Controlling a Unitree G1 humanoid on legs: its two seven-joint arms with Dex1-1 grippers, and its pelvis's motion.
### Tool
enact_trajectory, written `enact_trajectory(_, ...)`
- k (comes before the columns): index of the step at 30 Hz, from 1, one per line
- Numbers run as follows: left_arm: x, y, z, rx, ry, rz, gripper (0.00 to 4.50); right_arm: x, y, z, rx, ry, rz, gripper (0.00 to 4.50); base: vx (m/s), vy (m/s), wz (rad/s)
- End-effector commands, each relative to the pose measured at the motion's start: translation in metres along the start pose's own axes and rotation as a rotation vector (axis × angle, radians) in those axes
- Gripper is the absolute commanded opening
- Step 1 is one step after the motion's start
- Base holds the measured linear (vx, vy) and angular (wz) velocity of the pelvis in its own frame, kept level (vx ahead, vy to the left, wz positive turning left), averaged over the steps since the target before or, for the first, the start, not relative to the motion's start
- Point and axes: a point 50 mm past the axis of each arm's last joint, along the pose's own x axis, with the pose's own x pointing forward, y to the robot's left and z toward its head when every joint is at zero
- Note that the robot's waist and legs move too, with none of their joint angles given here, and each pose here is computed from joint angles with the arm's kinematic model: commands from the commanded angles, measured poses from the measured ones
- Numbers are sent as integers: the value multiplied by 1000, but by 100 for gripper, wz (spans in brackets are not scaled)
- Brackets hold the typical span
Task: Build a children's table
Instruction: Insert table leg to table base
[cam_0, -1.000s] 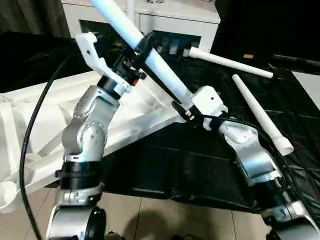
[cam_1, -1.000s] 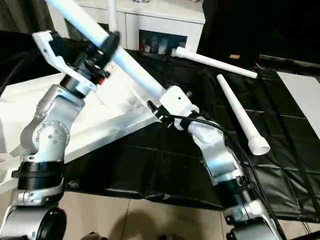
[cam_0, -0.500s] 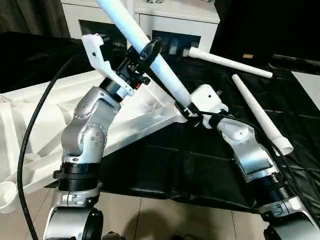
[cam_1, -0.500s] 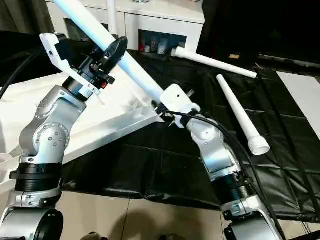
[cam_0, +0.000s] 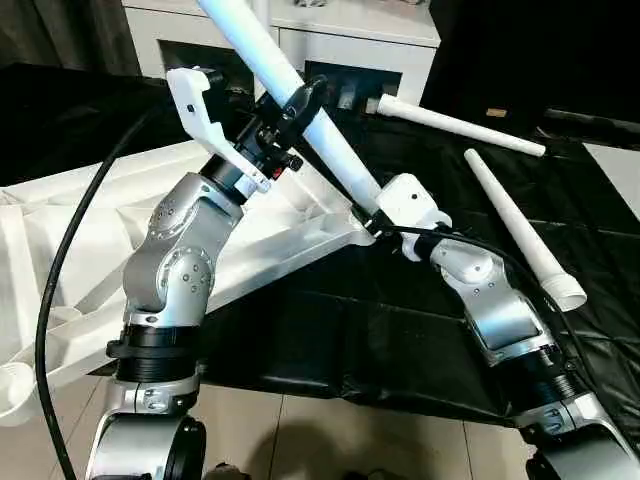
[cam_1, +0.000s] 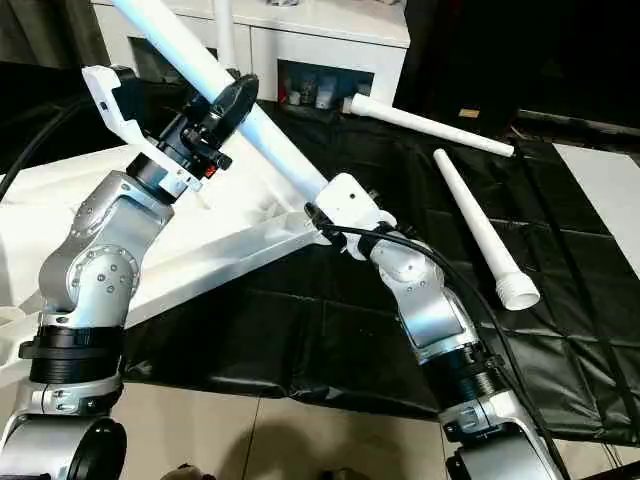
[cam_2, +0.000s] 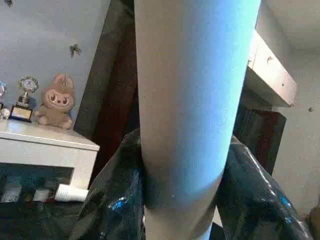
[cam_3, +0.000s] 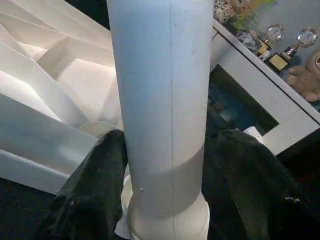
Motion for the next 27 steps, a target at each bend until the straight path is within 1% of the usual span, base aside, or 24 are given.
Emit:
enact_trajectory(1, 4, -7, 5, 21, -10, -42, 162, -1, -1, -3, -1, 19, 1, 264, 0, 0, 0)
enact_trajectory(3, 4, -7, 5, 20, -11, -43, 162, -2, -1, -4, 2, 19, 3, 246, 0, 0, 0)
enact_trajectory(4, 4, -8, 5, 19, -11, -44, 162, -2, -1, -4, 3, 19, 4, 246, 0, 0, 0)
enact_trajectory(5, 4, -8, 5, 19, -11, -44, 162, -2, 0, -4, 4, 19, 5, 225, 0, 0, 0)
enact_trajectory(7, 4, -8, 5, 19, -12, -44, 162, -2, 0, -4, 5, 19, 6, 215, 0, 0, 0)
enact_trajectory(10, 4, -8, 5, 19, -12, -42, 162, -2, 0, -4, 4, 18, 7, 190, 0, 0, 0)
enact_trajectory(15, 4, -7, 5, 27, -6, -40, 162, -1, 0, -4, 17, 9, -4, 184, 0, 0, 0)
enact_trajectory(17, 5, -8, 6, 44, 13, -51, 162, -1, 1, -4, 53, -8, -15, 184, 0, 0, 0)
enact_trajectory(20, 5, -9, 5, 60, 32, -61, 162, -2, 2, -5, 73, -14, -16, 183, 0, 0, 0)
enact_trajectory(23, 7, -14, 2, 113, 85, -99, 162, -4, 4, -7, 101, -22, -6, 183, 0, 0, 0)
enact_trajectory(27, 10, -23, 3, 146, 115, -158, 162, -5, 4, -10, 119, -22, 4, 183, 0, 0, 0)
